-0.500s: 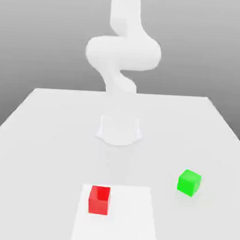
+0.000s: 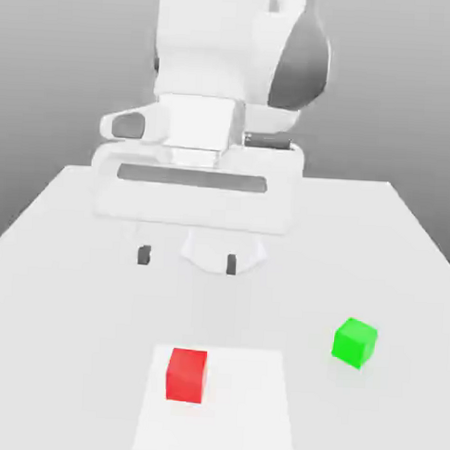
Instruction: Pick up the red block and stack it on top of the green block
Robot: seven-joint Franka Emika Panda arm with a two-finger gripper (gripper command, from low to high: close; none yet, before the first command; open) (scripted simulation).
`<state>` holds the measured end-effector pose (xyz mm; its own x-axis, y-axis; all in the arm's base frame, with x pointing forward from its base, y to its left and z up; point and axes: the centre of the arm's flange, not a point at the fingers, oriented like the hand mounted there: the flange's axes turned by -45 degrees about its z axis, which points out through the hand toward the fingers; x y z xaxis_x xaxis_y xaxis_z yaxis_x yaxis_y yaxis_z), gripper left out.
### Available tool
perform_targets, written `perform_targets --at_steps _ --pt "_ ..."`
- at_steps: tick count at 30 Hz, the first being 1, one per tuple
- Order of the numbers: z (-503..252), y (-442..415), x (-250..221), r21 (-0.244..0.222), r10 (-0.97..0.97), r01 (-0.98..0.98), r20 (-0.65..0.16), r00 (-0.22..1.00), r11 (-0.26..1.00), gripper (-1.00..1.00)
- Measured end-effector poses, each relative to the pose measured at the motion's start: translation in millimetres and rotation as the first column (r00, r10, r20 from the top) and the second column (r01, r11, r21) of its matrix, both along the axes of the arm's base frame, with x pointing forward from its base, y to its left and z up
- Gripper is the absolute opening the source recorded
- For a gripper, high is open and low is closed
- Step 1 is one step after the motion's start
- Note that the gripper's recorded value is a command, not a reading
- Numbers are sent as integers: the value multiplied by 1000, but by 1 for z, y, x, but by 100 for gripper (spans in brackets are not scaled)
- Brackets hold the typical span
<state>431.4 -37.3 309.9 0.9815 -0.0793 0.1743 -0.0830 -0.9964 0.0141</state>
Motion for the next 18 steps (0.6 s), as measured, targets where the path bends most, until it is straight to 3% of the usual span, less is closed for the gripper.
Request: perform_targets --at_steps 4,10,11,18 --pt "-81 -5 -33 23 -15 18 -139 990 1000 0" --pt "-150 -5 -42 28 -17 22 -172 985 999 0" --pt "-160 -5 -42 28 -16 22 -172 985 999 -100" --pt "-162 -5 -43 28 -16 21 -172 985 999 -100"
